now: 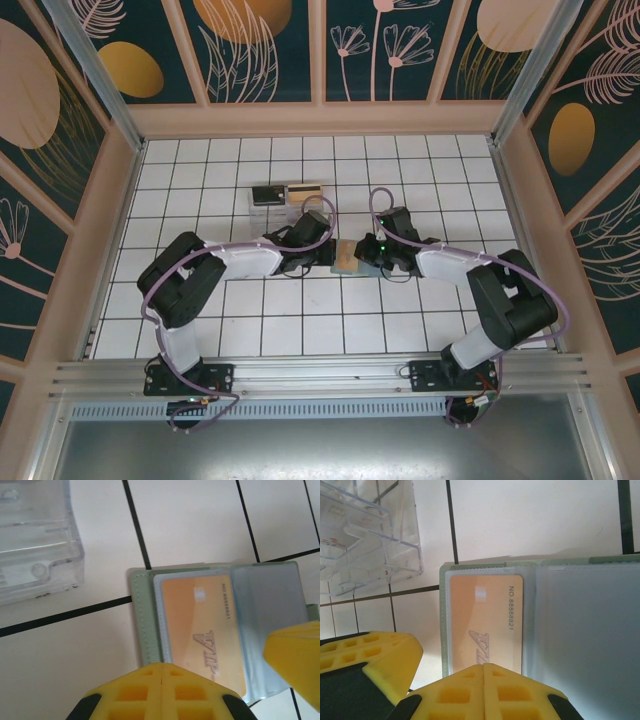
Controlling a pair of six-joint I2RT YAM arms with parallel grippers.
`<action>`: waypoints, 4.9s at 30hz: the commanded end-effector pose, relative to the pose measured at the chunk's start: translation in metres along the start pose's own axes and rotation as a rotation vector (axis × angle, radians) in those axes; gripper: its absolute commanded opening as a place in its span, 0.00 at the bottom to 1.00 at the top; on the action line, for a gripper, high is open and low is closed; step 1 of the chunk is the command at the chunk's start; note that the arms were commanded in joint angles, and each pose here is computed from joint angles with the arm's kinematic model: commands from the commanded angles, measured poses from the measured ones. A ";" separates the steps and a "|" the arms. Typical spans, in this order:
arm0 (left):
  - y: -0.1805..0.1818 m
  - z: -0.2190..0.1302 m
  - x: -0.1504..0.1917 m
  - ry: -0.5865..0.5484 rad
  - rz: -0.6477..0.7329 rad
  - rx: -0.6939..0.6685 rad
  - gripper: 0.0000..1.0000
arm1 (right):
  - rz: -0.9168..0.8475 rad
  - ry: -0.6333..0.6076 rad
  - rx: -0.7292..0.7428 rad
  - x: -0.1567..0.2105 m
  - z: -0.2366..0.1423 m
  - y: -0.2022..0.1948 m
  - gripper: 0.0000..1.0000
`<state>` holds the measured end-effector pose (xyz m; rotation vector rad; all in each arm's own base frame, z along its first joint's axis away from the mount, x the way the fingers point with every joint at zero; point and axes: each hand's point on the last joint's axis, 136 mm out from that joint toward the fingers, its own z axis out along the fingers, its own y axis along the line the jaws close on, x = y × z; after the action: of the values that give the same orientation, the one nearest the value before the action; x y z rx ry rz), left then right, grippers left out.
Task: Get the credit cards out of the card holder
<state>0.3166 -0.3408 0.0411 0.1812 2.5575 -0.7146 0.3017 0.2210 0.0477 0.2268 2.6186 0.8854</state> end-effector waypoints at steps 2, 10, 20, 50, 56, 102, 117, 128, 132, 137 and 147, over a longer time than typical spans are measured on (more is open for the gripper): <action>-0.010 0.006 -0.005 0.010 -0.002 0.044 0.06 | -0.020 0.019 -0.003 0.001 0.006 0.003 0.09; -0.004 0.015 0.006 0.036 -0.004 0.044 0.07 | -0.026 0.039 -0.012 0.003 0.011 0.004 0.09; -0.012 0.014 0.003 0.025 -0.003 0.073 0.08 | -0.019 0.048 0.017 0.005 0.016 -0.003 0.09; 0.034 0.025 0.031 0.096 -0.029 -0.116 0.00 | 0.012 0.054 0.136 0.014 0.010 -0.041 0.09; 0.032 0.025 0.031 0.095 -0.030 -0.113 0.00 | 0.006 0.038 0.123 0.009 0.005 -0.036 0.09; 0.033 0.027 0.035 0.107 -0.029 -0.120 0.00 | 0.021 0.089 0.039 0.014 0.014 -0.027 0.25; 0.032 0.028 0.037 0.113 -0.024 -0.119 0.00 | 0.041 0.100 0.019 0.017 0.017 -0.030 0.12; 0.035 0.028 0.038 0.114 -0.019 -0.131 0.00 | 0.070 0.081 0.029 0.018 0.007 -0.043 0.00; 0.036 0.028 0.038 0.116 -0.018 -0.135 0.00 | 0.078 0.072 0.017 0.017 0.001 -0.046 0.00; 0.035 0.027 0.037 0.114 -0.018 -0.134 0.00 | 0.086 0.070 0.013 0.019 -0.003 -0.051 0.00; 0.021 0.014 0.020 0.072 -0.009 -0.108 0.29 | 0.072 0.068 -0.047 0.017 -0.004 -0.039 0.02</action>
<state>0.3170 -0.3500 0.0210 0.1739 2.5945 -0.6979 0.2890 0.1953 0.0242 0.3013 2.6592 0.9861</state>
